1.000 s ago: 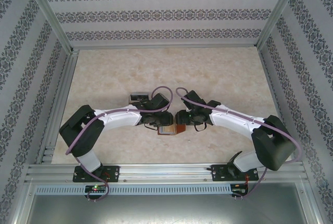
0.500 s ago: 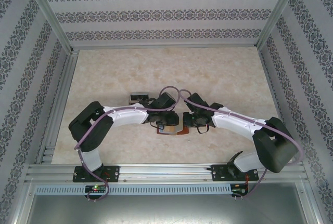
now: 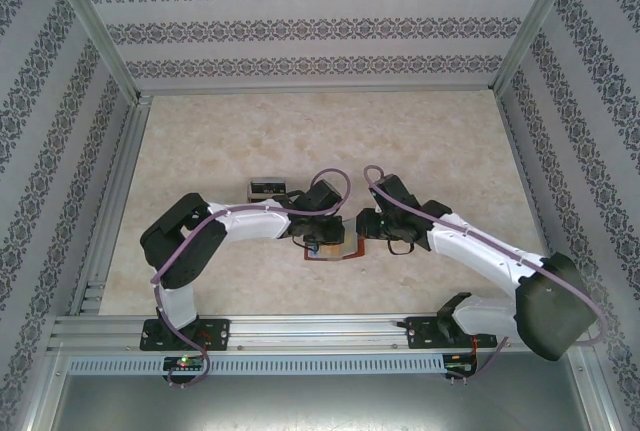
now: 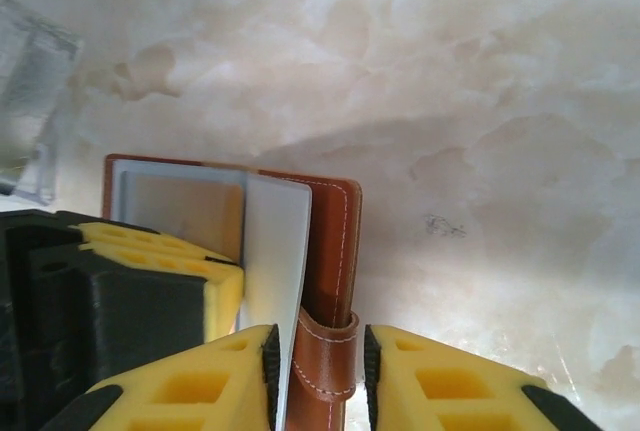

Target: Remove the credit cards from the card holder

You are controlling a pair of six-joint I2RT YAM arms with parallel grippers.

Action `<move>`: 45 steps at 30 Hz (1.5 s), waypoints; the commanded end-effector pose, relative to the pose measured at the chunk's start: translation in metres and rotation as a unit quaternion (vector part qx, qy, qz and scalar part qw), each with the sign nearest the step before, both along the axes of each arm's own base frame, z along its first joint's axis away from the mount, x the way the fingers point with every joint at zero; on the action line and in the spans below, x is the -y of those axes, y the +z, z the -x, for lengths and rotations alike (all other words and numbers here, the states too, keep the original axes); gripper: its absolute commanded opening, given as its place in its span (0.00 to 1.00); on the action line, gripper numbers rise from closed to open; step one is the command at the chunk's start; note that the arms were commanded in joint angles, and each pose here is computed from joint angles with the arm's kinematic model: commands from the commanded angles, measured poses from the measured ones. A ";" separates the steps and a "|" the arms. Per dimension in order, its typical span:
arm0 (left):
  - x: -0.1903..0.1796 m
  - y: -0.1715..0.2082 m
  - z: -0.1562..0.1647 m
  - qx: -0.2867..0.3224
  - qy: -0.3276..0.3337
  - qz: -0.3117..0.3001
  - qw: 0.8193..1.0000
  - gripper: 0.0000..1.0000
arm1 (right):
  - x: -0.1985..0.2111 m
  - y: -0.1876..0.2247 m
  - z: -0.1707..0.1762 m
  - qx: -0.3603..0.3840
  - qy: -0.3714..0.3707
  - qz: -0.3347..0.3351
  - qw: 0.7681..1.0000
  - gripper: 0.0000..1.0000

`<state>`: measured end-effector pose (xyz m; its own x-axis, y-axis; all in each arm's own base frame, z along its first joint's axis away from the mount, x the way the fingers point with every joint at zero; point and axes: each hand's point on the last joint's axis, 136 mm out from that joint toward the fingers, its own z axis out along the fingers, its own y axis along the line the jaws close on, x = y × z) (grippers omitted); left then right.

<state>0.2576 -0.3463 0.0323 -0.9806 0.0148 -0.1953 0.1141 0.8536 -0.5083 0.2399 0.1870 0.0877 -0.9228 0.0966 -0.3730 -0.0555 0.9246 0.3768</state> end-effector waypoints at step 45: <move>-0.177 0.078 0.034 0.129 0.213 -0.094 0.964 0.24 | -0.158 -0.006 -0.003 -0.071 0.119 -0.050 0.989 0.29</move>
